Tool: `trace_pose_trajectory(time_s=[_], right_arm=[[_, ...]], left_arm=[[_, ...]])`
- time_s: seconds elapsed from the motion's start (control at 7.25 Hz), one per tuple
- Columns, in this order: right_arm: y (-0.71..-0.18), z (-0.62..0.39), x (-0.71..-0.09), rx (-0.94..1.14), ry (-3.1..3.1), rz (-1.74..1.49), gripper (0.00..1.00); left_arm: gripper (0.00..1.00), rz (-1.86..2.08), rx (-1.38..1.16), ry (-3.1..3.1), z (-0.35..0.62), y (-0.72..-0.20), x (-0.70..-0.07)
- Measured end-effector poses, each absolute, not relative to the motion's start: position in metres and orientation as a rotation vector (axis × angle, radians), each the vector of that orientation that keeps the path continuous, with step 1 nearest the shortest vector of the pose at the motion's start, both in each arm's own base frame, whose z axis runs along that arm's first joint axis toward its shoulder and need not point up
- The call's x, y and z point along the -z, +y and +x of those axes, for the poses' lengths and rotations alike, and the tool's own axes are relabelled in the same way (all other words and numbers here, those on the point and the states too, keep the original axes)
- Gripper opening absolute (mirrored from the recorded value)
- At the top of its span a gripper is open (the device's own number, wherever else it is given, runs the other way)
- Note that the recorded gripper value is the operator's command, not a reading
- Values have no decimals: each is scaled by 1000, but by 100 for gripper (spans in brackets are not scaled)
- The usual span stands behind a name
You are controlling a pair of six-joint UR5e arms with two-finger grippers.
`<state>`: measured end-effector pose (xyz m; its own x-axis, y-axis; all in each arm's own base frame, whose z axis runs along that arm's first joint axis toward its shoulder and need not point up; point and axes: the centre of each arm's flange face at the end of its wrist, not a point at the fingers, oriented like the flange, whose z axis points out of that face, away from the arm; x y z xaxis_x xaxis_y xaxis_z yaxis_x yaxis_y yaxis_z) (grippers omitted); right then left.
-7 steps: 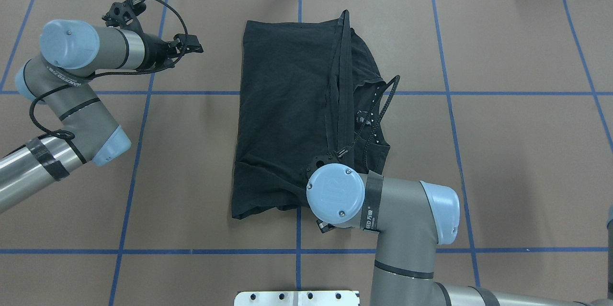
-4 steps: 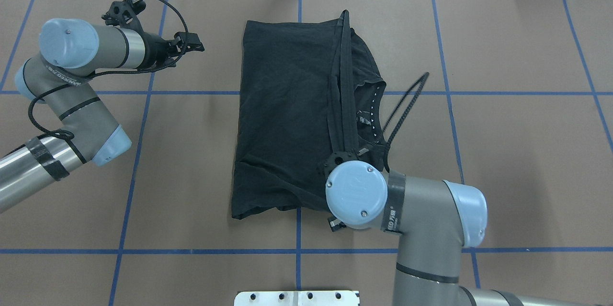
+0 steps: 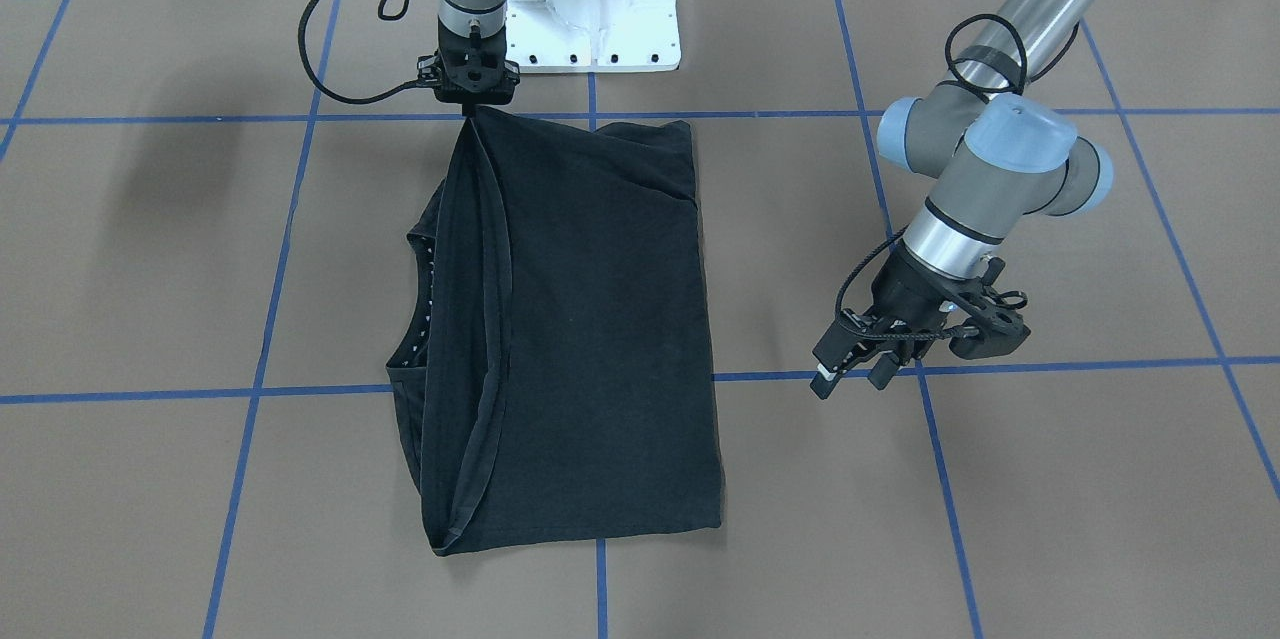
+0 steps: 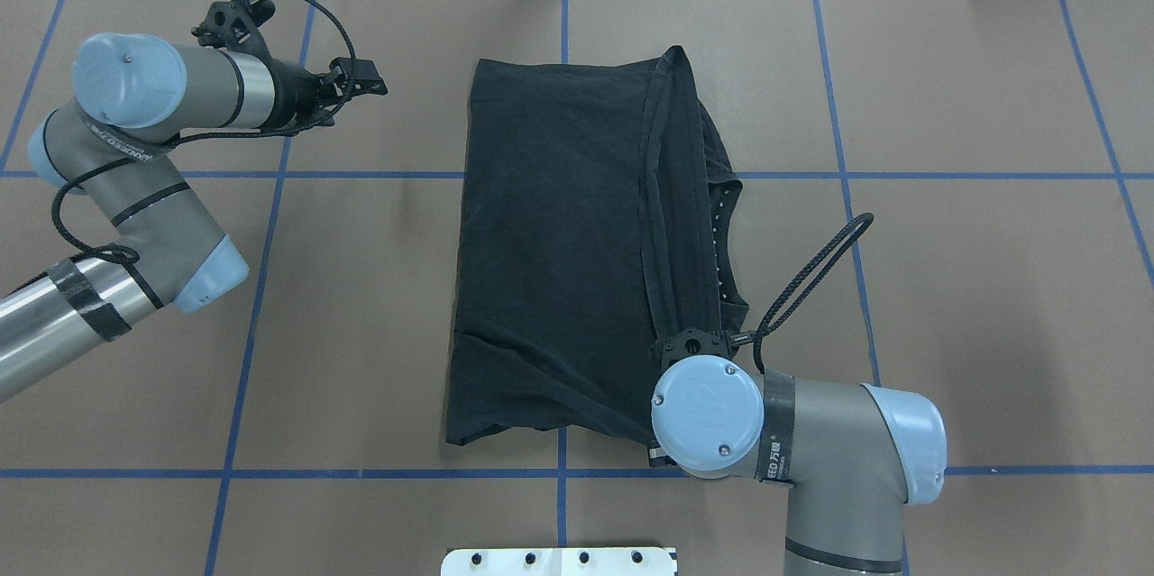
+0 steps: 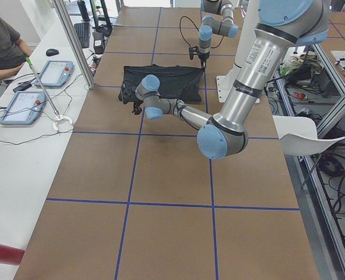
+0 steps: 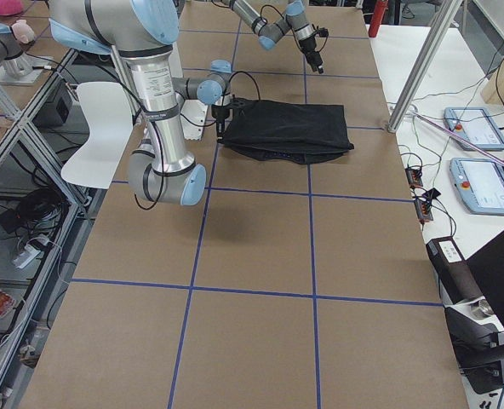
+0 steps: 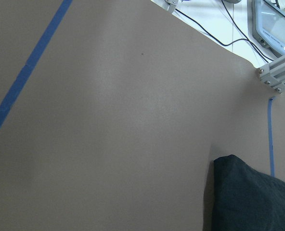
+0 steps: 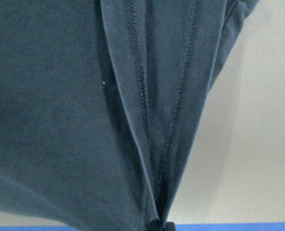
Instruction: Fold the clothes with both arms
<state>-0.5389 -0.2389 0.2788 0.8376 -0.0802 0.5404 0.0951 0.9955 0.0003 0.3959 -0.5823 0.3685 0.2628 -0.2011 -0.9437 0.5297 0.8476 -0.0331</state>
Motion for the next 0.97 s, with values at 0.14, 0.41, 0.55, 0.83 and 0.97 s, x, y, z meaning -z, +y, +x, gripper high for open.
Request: trace_pose_trajectory(time_s=[0.14,0.41,0.55,0.83,0.97], right_arm=[[-242,-536,-278,86,-575,-30,100],[-255,-525,-271,67,-596,-28,100],[-266,-520,-268,53,-603,-22,100],[-285,-525,-276,80,-607,6,35],[-289,-532,-279,99,-602,16,22]], left_arm=[[100,317,505,1210,396,-582,-369],[100,317,505,1210,397,-582,-369],[100,316,505,1210,397,-582,-369],[100,316,504,1210,398,-581,-369],[100,316,504,1209,398,-581,-369]])
